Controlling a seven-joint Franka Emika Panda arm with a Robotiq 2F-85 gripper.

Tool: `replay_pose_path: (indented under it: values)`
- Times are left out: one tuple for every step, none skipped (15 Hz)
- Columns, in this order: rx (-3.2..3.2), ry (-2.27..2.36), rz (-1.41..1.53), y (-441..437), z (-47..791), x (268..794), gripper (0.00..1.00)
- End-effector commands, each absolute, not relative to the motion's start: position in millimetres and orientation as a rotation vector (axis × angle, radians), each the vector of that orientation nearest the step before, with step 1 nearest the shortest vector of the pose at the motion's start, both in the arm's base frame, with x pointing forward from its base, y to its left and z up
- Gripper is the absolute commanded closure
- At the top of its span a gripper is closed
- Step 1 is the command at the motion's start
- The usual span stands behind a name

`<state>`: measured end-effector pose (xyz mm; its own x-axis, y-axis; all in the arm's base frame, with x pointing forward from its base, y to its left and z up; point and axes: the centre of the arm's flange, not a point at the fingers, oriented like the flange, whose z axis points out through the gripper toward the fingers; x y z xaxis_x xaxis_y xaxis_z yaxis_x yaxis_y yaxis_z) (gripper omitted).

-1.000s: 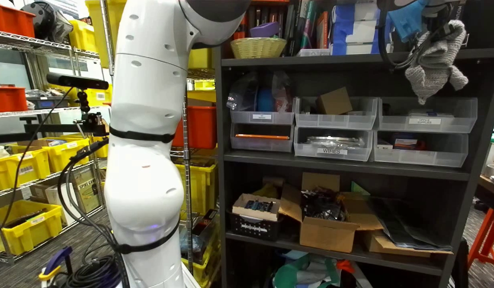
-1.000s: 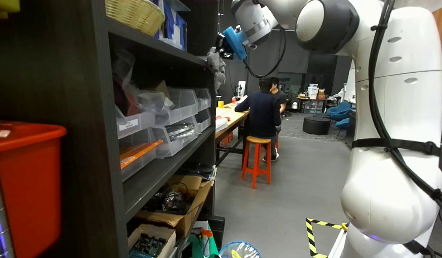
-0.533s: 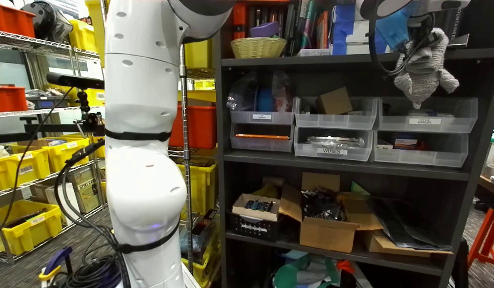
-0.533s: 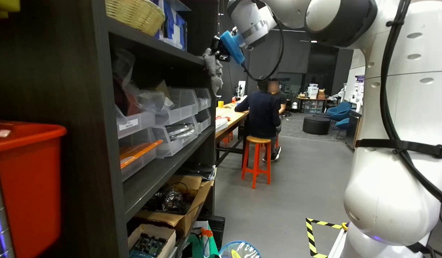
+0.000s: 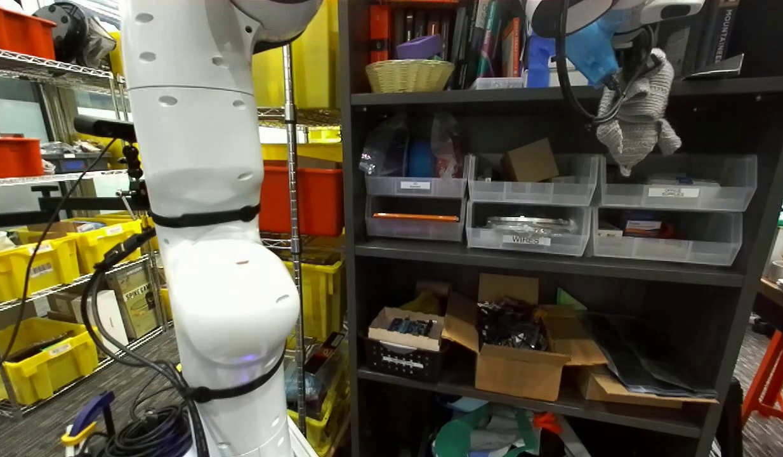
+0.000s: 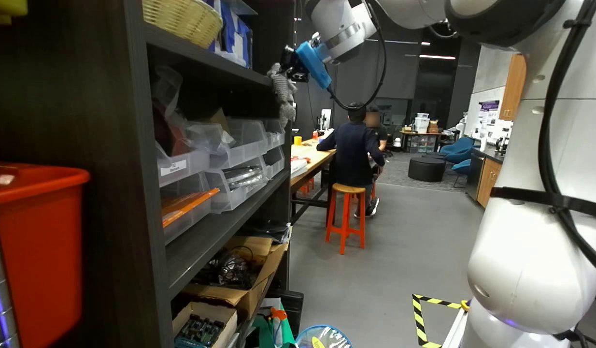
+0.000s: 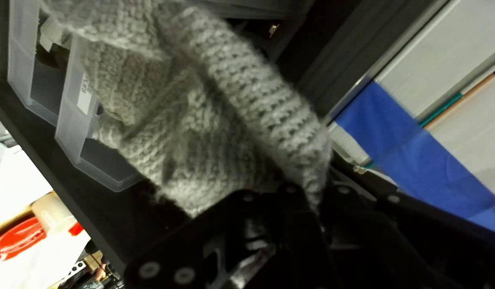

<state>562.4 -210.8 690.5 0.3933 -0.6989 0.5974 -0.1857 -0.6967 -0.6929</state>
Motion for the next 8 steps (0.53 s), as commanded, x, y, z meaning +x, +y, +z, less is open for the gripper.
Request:
replay_pose_path:
  values:
    - [-2.149,0.674,-1.283,-183.6,679.4,535.2,0.97]
    - [-2.156,0.658,-1.283,-178.2,677.4,532.4,0.97]
    - [-2.165,0.640,-1.279,-174.1,675.9,529.2,0.97]
    - [-2.173,0.624,-1.277,-169.7,674.1,526.6,0.97]
    - [-2.179,0.607,-1.276,-164.0,671.9,523.9,0.97]
    - [-2.184,0.592,-1.275,-159.4,670.6,521.1,0.97]
    - [-2.190,0.578,-1.275,-154.7,669.2,518.1,0.97]
    - [-2.194,0.564,-1.277,-150.5,668.2,515.2,0.97]
